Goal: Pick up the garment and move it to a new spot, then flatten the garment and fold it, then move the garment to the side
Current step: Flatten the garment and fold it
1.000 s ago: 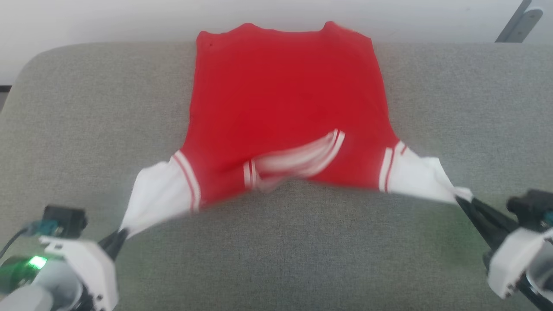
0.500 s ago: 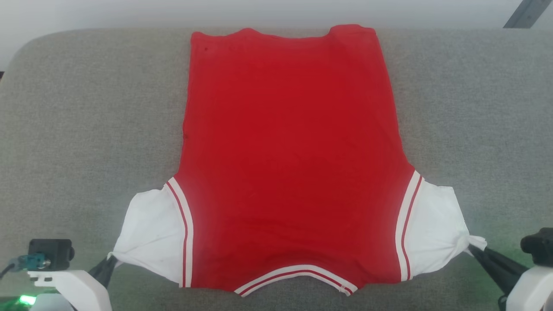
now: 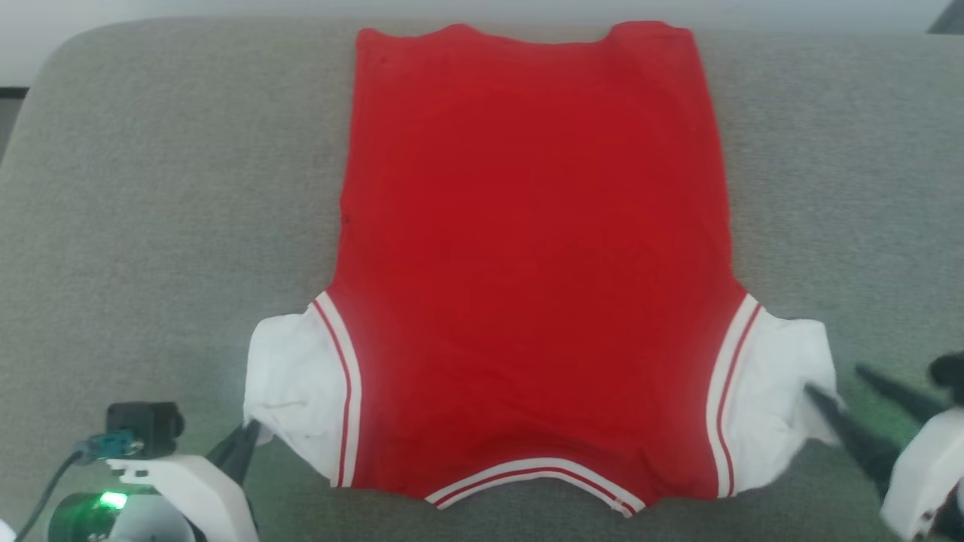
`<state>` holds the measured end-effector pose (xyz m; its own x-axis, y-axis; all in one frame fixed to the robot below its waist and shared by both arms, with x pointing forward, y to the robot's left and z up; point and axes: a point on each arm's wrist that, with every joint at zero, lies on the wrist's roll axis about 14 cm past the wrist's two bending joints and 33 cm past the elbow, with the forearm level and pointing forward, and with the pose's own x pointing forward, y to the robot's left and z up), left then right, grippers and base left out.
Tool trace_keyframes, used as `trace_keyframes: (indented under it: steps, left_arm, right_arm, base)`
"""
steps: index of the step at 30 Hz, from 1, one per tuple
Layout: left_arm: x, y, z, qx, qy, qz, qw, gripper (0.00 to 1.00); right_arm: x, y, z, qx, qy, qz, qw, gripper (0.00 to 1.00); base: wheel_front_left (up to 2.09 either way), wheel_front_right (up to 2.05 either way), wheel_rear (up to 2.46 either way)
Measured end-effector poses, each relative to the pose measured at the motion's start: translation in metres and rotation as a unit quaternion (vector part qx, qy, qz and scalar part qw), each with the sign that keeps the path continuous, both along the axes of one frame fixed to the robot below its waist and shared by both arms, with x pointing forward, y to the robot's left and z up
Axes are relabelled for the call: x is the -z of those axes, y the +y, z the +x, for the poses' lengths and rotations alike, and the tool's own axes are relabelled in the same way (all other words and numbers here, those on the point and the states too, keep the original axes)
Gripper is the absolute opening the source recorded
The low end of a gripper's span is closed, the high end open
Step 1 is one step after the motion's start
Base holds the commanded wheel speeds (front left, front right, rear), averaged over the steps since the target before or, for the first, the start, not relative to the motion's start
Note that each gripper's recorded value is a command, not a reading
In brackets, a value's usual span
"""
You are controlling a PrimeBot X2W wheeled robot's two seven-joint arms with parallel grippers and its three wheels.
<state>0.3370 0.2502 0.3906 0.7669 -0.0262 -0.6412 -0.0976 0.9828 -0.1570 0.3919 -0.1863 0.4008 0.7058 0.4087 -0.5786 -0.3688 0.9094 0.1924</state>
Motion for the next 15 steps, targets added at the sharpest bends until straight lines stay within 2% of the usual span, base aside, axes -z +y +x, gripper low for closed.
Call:
trace_keyframes:
  steps: [4,9,15]
  left_arm:
    - [-0.003,-0.004,0.003,0.002,-0.018,-0.001,1.000,0.00]
    - [-0.005,-0.007,0.007,0.005,-0.032,0.001,0.999,0.00]
    - [-0.005,-0.012,0.014,0.004,-0.041,-0.010,0.999,0.00]
  right_arm:
    - [-0.038,0.006,0.036,0.005,-0.062,0.020,0.998,1.00]
    - [-0.079,0.019,0.091,0.007,-0.139,0.016,0.990,1.00]
    - [-0.090,0.054,0.163,0.005,-0.162,0.020,0.986,1.00]
  base:
    - [0.00,0.00,0.00]
    - [0.00,0.00,0.00]
    - [0.00,0.00,0.00]
